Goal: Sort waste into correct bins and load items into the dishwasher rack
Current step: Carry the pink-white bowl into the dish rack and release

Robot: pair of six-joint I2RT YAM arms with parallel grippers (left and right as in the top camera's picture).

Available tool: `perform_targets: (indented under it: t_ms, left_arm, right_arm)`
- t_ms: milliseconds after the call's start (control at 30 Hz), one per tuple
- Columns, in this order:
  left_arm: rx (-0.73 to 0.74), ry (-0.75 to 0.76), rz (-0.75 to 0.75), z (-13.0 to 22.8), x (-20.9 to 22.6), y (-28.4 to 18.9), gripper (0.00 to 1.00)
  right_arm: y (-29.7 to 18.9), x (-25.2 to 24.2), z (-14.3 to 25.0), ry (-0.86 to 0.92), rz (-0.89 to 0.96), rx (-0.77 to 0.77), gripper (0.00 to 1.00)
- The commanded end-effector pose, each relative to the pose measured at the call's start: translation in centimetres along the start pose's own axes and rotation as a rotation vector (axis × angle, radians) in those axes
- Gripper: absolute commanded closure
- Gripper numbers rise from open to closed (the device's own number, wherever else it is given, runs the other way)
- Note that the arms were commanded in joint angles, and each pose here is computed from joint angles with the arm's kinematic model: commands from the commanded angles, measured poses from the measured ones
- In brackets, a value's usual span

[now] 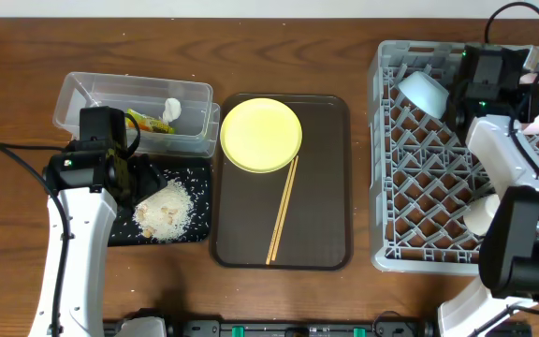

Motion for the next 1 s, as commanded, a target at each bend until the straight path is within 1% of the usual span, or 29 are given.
perform_targets:
  t_ms: [0,100,233,300,433,500,567,800,967]
  left_arm:
    - [-0.005,-0.020,-0.020,0.0,0.4,0.0,0.11]
    - [-0.005,-0.019,-0.020,0.0,0.4,0.0,0.11]
    - [-0.005,-0.020,-0.020,0.0,0.4,0.0,0.11]
    - [-0.005,-0.020,-0.020,0.0,0.4,0.0,0.11]
    - [-0.005,-0.020,-0.020,0.0,0.4,0.0,0.11]
    - [-0.005,-0.019,-0.020,0.0,0.4,0.0,0.11]
    - [-0.005,-0.019,-0.021,0.0,0.4,0.0,0.11]
    - [-0.004,-0.019,-0.021,0.0,0.4,0.0,0.11]
    - [-0.005,-0.019,-0.021,0.0,0.4,0.0,0.11]
  right_arm:
    - [-0.3,0.9,-0.2,0.007,-0.013,-0.009,0.99]
    - [-0.6,1.7,-0.3,-0.001,-0.051,-0.024,0.99]
    - [-1.3,3.3,-0.5,-0.031,-0.150,-0.054,0.98]
    - [-1.7,4.0,-0.5,-0.051,-0.190,-0.064,0.92]
    - [-3.0,5.6,-0.3,-0.053,-0.286,-0.078,0.78]
    - [-3.5,6.3,-0.1,-0.048,-0.326,-0.076,0.73]
    - [-3.9,6.7,0.1,-0.031,-0.357,-0.068,0.70]
    - [-5.0,7.5,1.1,0.000,-0.421,-0.029,0.71]
    - [-6.4,6.2,0.7,0.056,-0.519,-0.033,0.56]
Point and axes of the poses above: each gripper's point midway between its finger pads, its own y axis out along the fingers, its own x axis along the line the jaws close on, z = x × y, the point moved 4 cm from there along -y, back along the fingers, and after that the axes turned 1 degree about -y, right-handed, at the moved point
